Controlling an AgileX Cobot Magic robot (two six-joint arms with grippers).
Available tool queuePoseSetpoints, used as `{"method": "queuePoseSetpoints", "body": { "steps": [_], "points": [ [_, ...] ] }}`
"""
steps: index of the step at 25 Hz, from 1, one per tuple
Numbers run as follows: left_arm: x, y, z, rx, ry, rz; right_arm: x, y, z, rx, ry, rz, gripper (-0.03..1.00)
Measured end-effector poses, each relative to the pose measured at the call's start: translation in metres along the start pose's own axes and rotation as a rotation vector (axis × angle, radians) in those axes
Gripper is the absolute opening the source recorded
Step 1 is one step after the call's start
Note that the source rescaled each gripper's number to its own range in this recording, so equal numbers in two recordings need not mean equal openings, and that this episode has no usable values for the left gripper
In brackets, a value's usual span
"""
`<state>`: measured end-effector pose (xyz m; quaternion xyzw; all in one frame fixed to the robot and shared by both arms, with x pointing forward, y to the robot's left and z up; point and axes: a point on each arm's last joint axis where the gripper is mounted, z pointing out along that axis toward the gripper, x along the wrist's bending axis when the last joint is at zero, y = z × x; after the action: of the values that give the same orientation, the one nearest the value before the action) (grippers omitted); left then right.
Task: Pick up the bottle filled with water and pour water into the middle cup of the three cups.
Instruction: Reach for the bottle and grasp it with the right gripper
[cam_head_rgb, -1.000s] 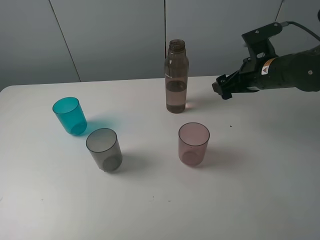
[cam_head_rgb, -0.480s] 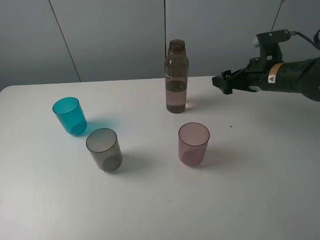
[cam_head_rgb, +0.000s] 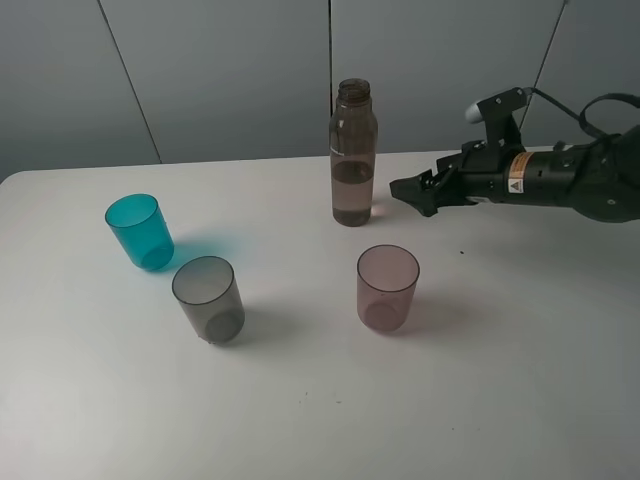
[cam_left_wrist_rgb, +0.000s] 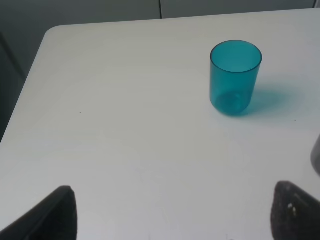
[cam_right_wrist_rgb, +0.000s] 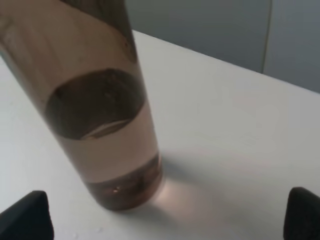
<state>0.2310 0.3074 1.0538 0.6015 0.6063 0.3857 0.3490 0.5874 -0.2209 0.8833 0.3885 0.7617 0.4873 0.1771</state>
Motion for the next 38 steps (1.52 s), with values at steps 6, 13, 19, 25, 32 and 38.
{"method": "queuePoseSetpoints", "body": {
  "steps": [6, 13, 19, 25, 32, 38],
  "points": [
    [0.000, 0.000, 0.000, 0.000, 0.000, 0.000, 0.002, -0.007, 0.005, 0.014, 0.048, -0.024, 1.00],
    [0.000, 0.000, 0.000, 0.000, 0.000, 0.000, 0.004, -0.009, 0.024, 0.000, 0.098, -0.042, 1.00],
    [0.000, 0.000, 0.000, 0.000, 0.000, 0.000, 0.009, -0.008, 0.042, -0.023, 0.142, -0.058, 1.00],
    [0.000, 0.000, 0.000, 0.000, 0.000, 0.000, 0.013, -0.005, 0.054, -0.047, 0.173, -0.110, 1.00],
    [0.000, 0.000, 0.000, 0.000, 0.000, 0.000, 0.017, -0.004, 0.057, -0.060, 0.173, -0.175, 1.00],
    [0.000, 0.000, 0.000, 0.000, 0.000, 0.000, 0.017, -0.002, 0.058, -0.075, 0.165, -0.169, 1.00]
  ]
}}
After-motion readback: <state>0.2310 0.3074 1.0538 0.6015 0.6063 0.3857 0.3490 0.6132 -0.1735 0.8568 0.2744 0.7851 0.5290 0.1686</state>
